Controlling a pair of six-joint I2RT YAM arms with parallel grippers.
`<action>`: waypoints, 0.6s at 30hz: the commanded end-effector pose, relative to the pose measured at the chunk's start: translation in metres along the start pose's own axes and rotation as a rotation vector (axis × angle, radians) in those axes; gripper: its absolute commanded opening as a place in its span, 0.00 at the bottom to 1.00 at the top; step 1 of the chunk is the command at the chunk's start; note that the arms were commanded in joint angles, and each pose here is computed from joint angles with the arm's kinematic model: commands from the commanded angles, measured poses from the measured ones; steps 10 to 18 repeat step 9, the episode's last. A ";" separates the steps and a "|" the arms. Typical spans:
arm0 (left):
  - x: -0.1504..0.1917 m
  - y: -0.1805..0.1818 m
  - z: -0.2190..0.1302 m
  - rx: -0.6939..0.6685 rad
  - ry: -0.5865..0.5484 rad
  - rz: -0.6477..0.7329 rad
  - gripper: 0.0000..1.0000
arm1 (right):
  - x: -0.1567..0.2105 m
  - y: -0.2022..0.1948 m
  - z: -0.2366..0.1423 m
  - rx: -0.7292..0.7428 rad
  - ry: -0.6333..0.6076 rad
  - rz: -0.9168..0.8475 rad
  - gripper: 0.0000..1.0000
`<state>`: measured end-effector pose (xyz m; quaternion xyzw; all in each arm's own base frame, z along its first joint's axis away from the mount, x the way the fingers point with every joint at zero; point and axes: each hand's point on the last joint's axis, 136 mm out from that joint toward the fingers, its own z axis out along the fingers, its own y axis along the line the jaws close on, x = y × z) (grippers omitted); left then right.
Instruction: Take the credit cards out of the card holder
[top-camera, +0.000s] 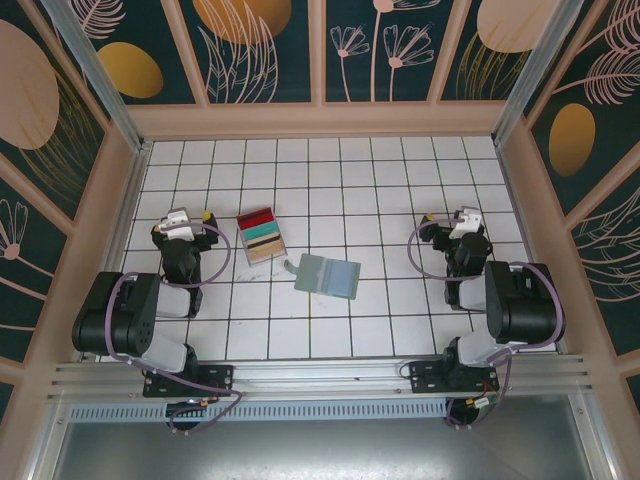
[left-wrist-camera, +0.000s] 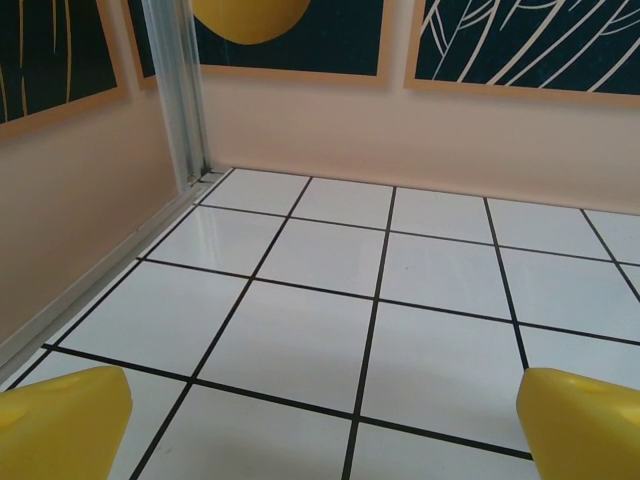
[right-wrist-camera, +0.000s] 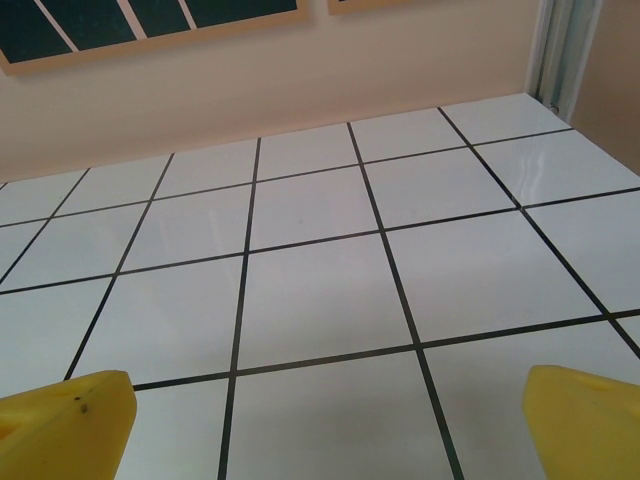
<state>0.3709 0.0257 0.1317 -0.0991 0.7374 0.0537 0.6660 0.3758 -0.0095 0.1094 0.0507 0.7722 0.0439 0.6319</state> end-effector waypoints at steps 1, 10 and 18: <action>-0.007 -0.001 -0.001 0.013 -0.034 0.000 0.99 | -0.011 0.005 -0.001 -0.018 -0.048 -0.023 0.99; -0.006 -0.001 -0.001 0.014 -0.032 0.001 0.99 | -0.010 0.005 0.000 -0.021 -0.046 -0.018 0.99; -0.006 -0.001 -0.001 0.014 -0.032 0.001 0.99 | -0.010 0.005 0.000 -0.021 -0.046 -0.018 0.99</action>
